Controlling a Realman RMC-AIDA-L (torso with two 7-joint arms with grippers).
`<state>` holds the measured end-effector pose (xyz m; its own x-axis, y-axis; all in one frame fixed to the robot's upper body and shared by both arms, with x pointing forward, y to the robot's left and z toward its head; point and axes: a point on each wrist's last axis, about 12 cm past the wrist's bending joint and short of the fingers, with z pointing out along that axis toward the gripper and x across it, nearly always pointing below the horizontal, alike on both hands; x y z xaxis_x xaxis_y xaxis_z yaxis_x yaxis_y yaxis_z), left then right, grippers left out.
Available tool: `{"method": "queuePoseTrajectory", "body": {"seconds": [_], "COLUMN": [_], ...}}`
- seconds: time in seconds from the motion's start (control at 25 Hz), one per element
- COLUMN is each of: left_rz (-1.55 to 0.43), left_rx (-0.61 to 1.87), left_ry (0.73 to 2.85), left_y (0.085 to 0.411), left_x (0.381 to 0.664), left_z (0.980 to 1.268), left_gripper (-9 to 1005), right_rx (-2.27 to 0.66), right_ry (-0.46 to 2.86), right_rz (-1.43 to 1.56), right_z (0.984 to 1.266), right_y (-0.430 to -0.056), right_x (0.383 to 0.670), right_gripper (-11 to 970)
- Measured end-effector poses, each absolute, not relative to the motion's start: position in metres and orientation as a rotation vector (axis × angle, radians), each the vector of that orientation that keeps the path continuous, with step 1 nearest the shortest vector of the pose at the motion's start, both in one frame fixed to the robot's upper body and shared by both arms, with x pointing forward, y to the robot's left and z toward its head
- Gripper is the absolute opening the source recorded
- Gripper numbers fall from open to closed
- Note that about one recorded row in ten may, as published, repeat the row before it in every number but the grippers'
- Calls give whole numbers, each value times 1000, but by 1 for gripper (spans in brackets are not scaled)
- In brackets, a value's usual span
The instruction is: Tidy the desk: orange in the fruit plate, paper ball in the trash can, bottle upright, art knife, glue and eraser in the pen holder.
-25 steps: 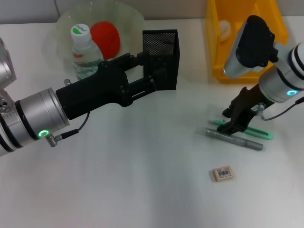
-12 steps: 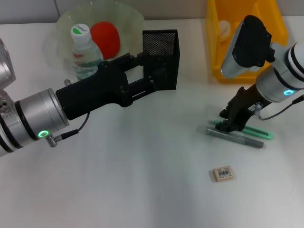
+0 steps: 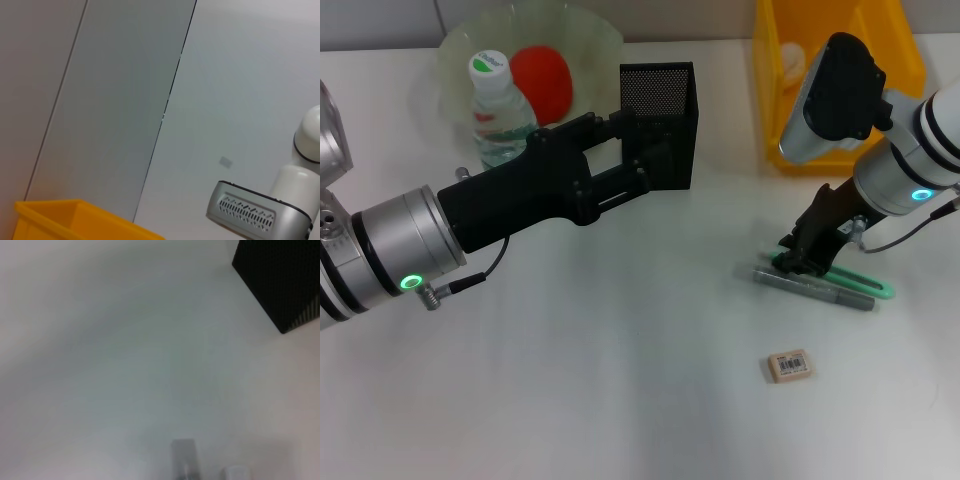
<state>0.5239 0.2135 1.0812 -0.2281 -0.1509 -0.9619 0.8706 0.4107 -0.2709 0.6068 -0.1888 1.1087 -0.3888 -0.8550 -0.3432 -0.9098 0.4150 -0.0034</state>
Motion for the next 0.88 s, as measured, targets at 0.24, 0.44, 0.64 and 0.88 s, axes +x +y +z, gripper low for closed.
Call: {"method": "queuePoseTrajectory", "body": {"seconds": [0.24, 0.44, 0.64, 0.88], "left_rz": [-1097, -1099, -1106, -1109], "left_rx": [674, 675, 669, 665], "left_ry": [1492, 1485, 1462, 1454], "left_y": [214, 214, 216, 217], "left_x": [523, 522, 521, 521], "left_z": [1081, 1082, 1084, 1085], "left_gripper": [652, 652, 652, 652], "right_rx": [-1392, -1173, -967, -749], "right_ry": [2288, 2123, 1982, 1758], "right_rz": [384, 513, 606, 809], "right_z": [1125, 1147, 1153, 1140], "right_y": [-193, -216, -230, -224], "right_x": [606, 605, 607, 608], "right_gripper": [175, 179, 183, 189]}}
